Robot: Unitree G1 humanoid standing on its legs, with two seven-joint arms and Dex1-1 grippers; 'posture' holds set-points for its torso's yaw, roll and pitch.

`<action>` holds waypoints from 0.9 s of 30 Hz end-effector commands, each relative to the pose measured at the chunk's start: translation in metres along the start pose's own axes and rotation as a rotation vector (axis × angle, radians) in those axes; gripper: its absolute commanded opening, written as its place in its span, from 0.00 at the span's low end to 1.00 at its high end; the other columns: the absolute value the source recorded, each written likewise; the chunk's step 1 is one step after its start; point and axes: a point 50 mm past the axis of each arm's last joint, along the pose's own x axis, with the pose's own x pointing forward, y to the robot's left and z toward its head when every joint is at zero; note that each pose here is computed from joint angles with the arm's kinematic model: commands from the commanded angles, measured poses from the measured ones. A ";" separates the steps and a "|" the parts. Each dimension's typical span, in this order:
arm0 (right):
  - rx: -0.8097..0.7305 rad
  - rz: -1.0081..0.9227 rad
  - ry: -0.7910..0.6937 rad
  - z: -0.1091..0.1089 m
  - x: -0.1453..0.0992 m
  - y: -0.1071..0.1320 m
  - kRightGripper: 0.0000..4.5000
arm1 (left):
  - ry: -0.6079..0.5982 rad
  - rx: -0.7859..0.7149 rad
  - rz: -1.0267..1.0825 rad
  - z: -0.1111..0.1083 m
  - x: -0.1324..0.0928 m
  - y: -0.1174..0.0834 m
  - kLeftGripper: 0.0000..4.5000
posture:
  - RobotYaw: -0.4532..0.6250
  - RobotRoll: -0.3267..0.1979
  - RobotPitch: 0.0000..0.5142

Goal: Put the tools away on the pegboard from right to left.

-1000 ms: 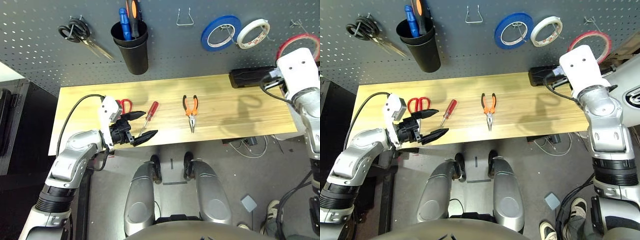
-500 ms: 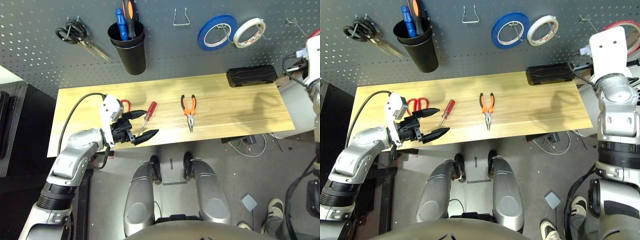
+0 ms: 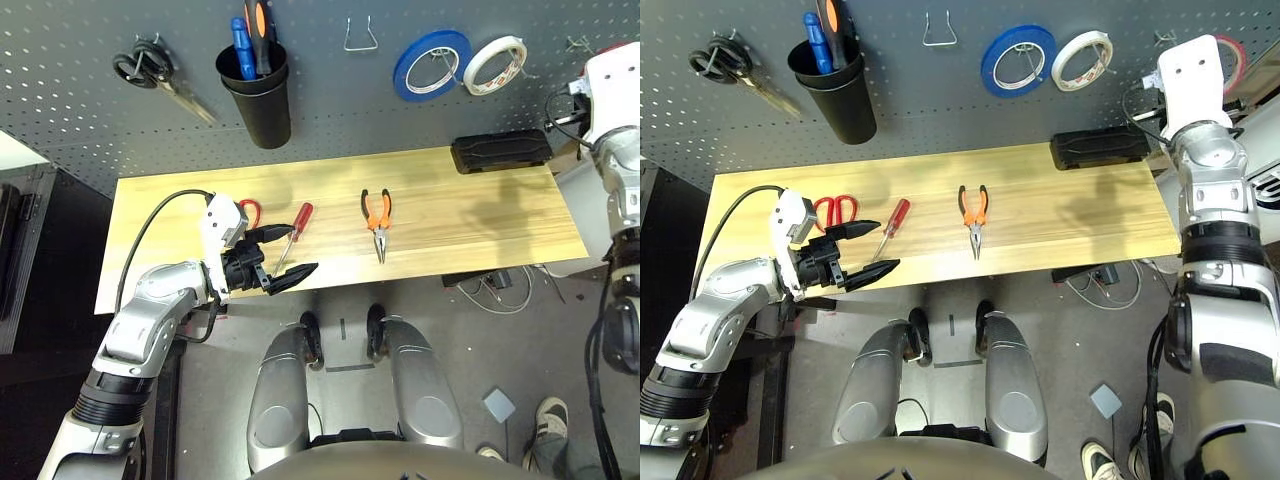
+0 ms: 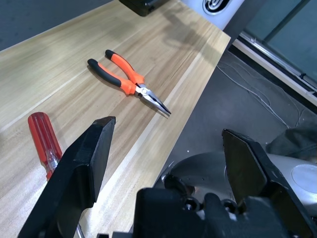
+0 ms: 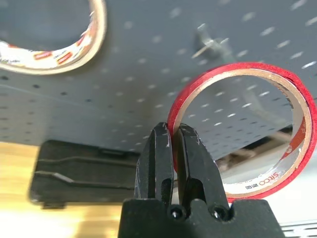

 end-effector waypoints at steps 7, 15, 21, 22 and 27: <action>-0.040 0.085 0.005 -0.002 -0.002 0.000 0.59 | 0.027 -0.013 -0.016 -0.007 0.001 -0.008 1.00 | 0.37 0.62 0.53; -0.012 0.249 -0.091 0.034 -0.025 -0.035 1.00 | 0.028 -0.018 -0.028 -0.005 0.003 -0.008 1.00 | 0.35 0.62 0.55; -0.103 0.646 0.052 0.055 -0.059 -0.039 1.00 | 0.025 -0.014 -0.028 -0.003 0.003 -0.003 1.00 | 0.33 0.62 0.56; -0.119 0.686 0.085 0.057 -0.064 -0.039 1.00 | 0.024 -0.012 -0.027 -0.002 0.004 -0.002 1.00 | 0.33 0.62 0.56; -0.049 0.764 0.227 0.057 -0.077 -0.032 1.00 | 0.022 -0.010 -0.025 -0.002 0.004 0.000 1.00 | 0.33 0.62 0.56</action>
